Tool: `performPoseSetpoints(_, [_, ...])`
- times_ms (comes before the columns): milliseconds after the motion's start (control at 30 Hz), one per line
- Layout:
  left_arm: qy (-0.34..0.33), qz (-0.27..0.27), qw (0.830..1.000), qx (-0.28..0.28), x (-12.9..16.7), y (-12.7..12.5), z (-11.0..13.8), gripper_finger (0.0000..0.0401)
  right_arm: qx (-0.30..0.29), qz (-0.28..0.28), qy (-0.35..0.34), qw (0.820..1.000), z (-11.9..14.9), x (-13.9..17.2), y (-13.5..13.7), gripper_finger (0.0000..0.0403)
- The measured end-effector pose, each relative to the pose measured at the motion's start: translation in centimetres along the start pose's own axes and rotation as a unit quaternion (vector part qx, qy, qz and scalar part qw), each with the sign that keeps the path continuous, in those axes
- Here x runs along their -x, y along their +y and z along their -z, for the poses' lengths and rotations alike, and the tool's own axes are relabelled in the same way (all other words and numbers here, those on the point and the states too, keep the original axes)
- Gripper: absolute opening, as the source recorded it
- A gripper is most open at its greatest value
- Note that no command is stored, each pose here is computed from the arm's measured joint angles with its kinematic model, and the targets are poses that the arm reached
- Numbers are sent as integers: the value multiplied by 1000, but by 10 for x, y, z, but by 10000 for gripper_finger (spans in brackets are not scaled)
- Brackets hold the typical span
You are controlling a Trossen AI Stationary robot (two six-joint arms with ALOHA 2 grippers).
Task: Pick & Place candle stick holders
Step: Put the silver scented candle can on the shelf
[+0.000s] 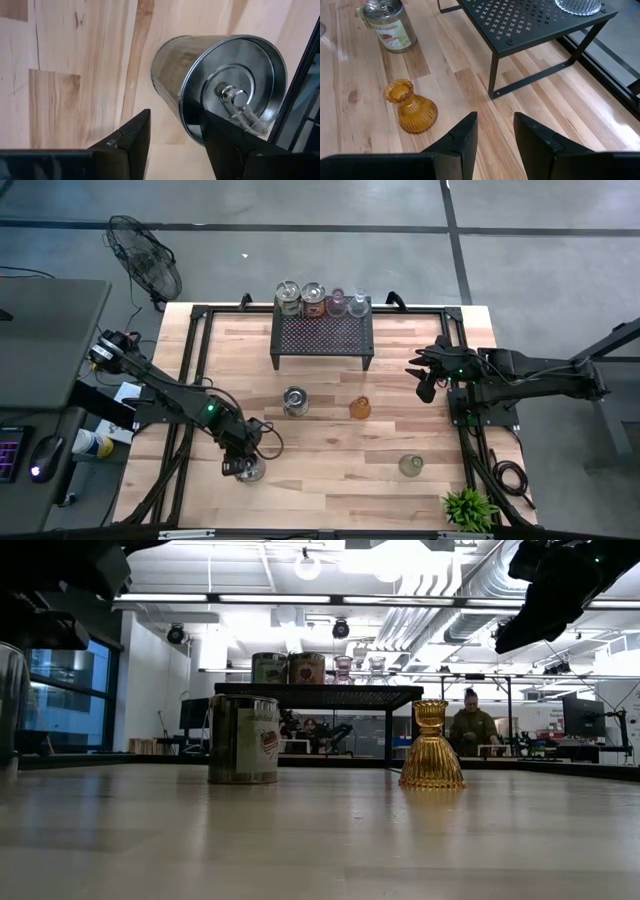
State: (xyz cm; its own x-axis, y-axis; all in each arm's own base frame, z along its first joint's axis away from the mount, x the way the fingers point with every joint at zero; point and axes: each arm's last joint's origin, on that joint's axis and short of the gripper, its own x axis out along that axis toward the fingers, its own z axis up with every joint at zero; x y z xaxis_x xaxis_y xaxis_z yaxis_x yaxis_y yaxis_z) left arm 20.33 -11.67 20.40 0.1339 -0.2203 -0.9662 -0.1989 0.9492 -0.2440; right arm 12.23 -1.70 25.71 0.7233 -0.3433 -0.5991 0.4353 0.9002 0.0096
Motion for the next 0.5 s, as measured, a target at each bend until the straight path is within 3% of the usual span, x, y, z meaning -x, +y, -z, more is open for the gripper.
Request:
performPoseSetpoints(167, [-10, 5, 1000, -1, 0, -1, -2, 133, 0, 0, 0, 1000, 0, 0, 0, 119])
performPoseSetpoints(500, [-21, 12, 1000, 15, -1, -3, -4, 21, 0, 0, 0, 1000, 0, 0, 0, 119])
